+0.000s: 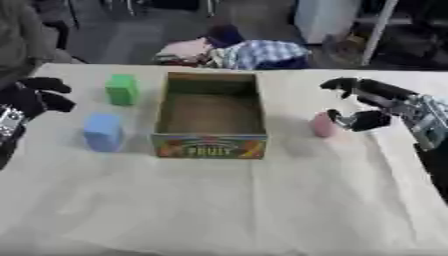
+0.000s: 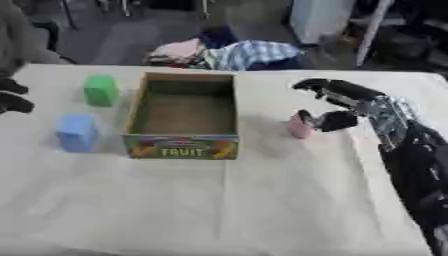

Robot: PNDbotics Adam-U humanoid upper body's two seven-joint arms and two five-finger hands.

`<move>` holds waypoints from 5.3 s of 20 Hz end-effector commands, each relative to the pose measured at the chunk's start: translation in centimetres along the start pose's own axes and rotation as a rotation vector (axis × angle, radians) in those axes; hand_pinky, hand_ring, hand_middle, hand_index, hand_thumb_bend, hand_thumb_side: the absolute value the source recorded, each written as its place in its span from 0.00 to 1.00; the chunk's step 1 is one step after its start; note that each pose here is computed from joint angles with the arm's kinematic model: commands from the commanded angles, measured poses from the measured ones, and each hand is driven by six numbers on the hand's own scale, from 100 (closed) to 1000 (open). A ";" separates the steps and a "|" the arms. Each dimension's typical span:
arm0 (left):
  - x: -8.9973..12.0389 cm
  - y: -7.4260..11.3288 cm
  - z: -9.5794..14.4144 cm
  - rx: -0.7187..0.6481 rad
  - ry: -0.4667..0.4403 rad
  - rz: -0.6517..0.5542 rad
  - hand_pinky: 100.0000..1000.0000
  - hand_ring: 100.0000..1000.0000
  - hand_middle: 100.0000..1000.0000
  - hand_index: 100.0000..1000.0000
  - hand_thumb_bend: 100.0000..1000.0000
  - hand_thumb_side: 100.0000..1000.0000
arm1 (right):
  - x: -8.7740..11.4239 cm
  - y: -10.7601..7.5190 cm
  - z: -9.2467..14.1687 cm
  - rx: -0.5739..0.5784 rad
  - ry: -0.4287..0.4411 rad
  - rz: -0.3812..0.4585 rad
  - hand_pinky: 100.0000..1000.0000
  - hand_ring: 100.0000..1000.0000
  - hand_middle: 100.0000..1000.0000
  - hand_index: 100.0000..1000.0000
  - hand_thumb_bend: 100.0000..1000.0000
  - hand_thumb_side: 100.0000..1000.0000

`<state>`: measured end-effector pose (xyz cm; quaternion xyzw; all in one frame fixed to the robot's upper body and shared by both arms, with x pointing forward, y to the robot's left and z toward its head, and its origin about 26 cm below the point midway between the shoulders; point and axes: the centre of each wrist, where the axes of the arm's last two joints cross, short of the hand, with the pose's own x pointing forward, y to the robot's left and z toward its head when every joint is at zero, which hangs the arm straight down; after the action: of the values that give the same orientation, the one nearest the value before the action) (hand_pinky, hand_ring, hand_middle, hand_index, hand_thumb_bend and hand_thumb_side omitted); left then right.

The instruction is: Pick up objects on the table and place them in the box.

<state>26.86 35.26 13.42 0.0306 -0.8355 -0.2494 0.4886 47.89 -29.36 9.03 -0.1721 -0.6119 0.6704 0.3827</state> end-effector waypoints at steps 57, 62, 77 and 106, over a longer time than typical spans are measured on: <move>0.6 -0.3 -0.9 -0.059 -0.031 0.020 0.69 0.65 0.67 0.79 0.03 0.79 | 7.1 -5.9 -7.5 -0.452 0.003 0.108 0.46 0.50 0.25 0.47 0.00 0.00; 0.7 -0.7 -1.6 -0.084 -0.050 0.040 0.69 0.65 0.67 0.79 0.03 0.79 | 10.0 -5.5 -10.0 -0.416 -0.031 0.097 0.47 0.51 0.29 0.52 0.00 0.00; 0.9 -1.1 -2.2 -0.112 -0.071 0.059 0.69 0.65 0.68 0.79 0.03 0.79 | 14.5 1.6 -13.6 -0.211 -0.079 0.120 0.57 0.66 0.65 0.90 0.00 0.38; 0.1 9.0 -3.6 -0.142 0.047 -0.512 0.69 0.67 0.70 0.79 0.00 0.63 | 2.9 -6.5 0.7 -0.679 -0.100 0.287 0.56 0.66 0.76 0.92 0.00 0.19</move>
<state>31.42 40.60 17.20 0.1854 -0.7816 -0.3960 0.4448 47.50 -26.72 13.62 -0.3208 -0.7804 0.4973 0.2022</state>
